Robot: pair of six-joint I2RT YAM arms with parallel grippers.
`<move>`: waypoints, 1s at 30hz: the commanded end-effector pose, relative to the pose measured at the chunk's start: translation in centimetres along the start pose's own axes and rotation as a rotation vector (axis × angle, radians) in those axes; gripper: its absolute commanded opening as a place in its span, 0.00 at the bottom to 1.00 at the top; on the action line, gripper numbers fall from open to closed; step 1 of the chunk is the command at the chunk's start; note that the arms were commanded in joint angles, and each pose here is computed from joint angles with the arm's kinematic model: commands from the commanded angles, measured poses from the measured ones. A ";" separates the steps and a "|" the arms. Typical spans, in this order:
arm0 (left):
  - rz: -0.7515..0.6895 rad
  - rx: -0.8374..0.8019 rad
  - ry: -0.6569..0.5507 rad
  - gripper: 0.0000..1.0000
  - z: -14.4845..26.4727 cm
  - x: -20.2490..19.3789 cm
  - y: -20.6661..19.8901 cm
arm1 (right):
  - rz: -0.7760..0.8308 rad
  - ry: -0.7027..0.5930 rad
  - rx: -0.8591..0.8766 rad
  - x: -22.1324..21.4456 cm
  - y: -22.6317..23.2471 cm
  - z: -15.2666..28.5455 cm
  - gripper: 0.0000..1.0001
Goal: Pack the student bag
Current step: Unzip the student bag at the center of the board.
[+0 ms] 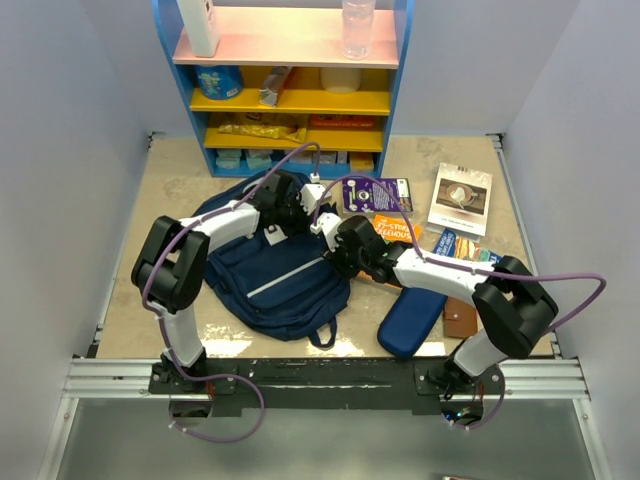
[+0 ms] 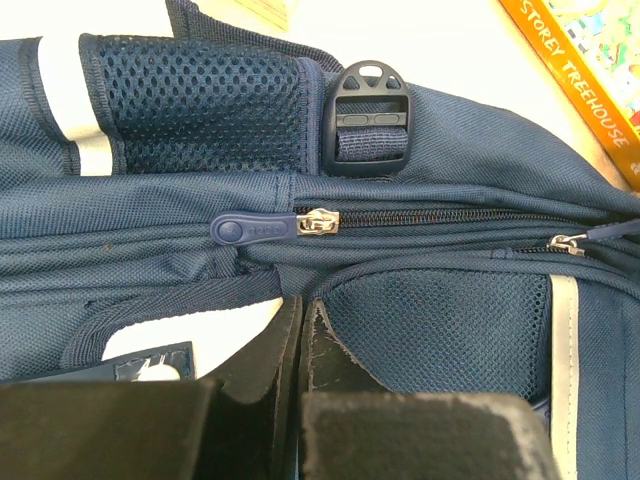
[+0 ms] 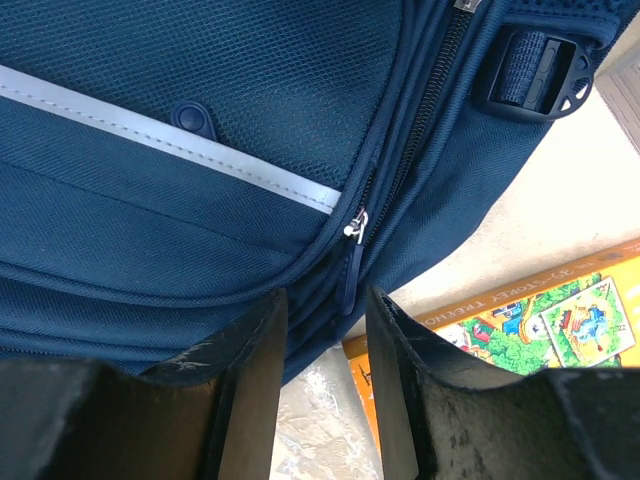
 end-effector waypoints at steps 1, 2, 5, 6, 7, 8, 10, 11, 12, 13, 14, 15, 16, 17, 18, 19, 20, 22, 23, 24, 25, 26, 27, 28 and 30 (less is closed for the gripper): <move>0.024 -0.029 0.104 0.00 0.8 -2.0 -1.0 | -0.012 -0.044 -0.004 0.9 -0.2 -0.2 0.40; 0.026 -0.030 0.104 0.00 0.8 -2.0 -0.9 | -0.018 -0.038 -0.012 0.7 -0.3 -0.3 0.39; 0.024 -0.031 0.099 0.00 0.9 -1.9 -0.9 | -0.030 -0.020 -0.045 0.4 -0.8 -0.8 0.35; 0.025 -0.030 0.101 0.00 0.9 -1.9 -1.0 | -0.034 -0.011 -0.052 0.2 -0.8 -1.0 0.35; 0.022 -0.029 0.099 0.00 1.0 -1.9 -0.9 | -0.042 0.000 -0.071 0.0 -1.0 -1.2 0.34; 0.021 -0.028 0.100 0.00 1.0 -1.9 -1.0 | -0.043 0.013 -0.081 -0.1 -1.0 -1.3 0.32; 0.021 -0.027 0.101 0.00 1.0 -2.0 -1.0 | -0.046 0.019 -0.090 -0.2 -1.1 -1.4 0.28; 0.022 -0.027 0.101 0.00 1.0 -2.0 -1.0 | -0.049 0.012 -0.095 -0.1 -1.1 -1.4 0.24; 0.021 -0.028 0.101 0.00 1.0 -1.9 -1.0 | -0.055 0.007 -0.097 -0.1 -1.1 -1.3 0.21; 0.023 -0.026 0.100 0.00 1.0 -1.9 -1.0 | -0.057 0.002 -0.093 0.0 -1.0 -1.3 0.17; 0.027 -0.019 0.101 0.00 1.0 -1.9 -0.9 | -0.059 -0.002 -0.085 0.1 -1.0 -1.2 0.07; 0.033 -0.016 0.100 0.00 0.9 -1.9 -0.9 | -0.062 -0.003 -0.080 0.2 -1.0 -1.1 0.03; 0.041 -0.009 0.105 0.00 0.8 -2.0 -0.9 | -0.064 -0.009 -0.079 0.4 -0.9 -0.9 0.00; 0.048 0.012 0.112 0.00 0.8 -2.0 -0.7 | -0.066 -0.012 -0.089 0.6 -1.1 -0.6 0.00; 0.074 0.027 0.119 0.00 0.5 -2.1 -0.6 | -0.078 -0.017 -0.094 0.7 -1.0 -0.5 0.00; 0.092 0.044 0.131 0.00 0.3 -2.3 -0.5 | -0.085 -0.022 -0.093 1.0 -1.0 -0.3 0.00; 0.109 0.097 0.157 0.00 0.1 -2.5 -0.1 | -0.091 -0.019 -0.087 1.0 -0.9 0.0 0.00; 0.152 0.121 0.202 0.00 -0.8 -3.0 0.3 | -0.110 -0.014 -0.077 1.1 -0.8 0.6 0.00; 0.160 0.139 0.231 0.00 -1.0 -3.3 0.4 | -0.118 -0.005 -0.083 1.0 -0.7 0.7 0.00; 0.173 0.143 0.247 0.00 -1.5 -3.7 0.5 | -0.150 -0.001 -0.099 1.0 -0.7 0.8 0.00; 0.178 0.148 0.250 0.00 -1.6 -3.8 0.6 | -0.155 0.018 -0.095 0.7 -0.5 1.0 0.00; 0.183 0.154 0.252 0.00 -1.6 -3.8 0.6 | -0.161 0.021 -0.093 0.6 -0.4 1.1 0.00; 0.191 0.159 0.248 0.00 -1.7 -3.8 0.6 | -0.175 0.018 -0.076 0.4 0.0 1.5 0.00; 0.196 0.168 0.246 0.00 -1.7 -3.8 0.7 | -0.172 0.015 -0.066 0.4 0.5 1.7 0.00; 0.208 0.184 0.249 0.00 -1.6 -3.7 0.9 | -0.197 0.013 -0.059 0.0 1.1 2.2 0.00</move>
Point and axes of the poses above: each gripper's point midway between its finger pads, its own z axis back along the fingers, its own y axis along the line the jaws close on, x = y × z, the point moved 10 cm from there along z, back along the fingers, and after that the axes turned 6 degrees about -z, right-handed, at the moved point
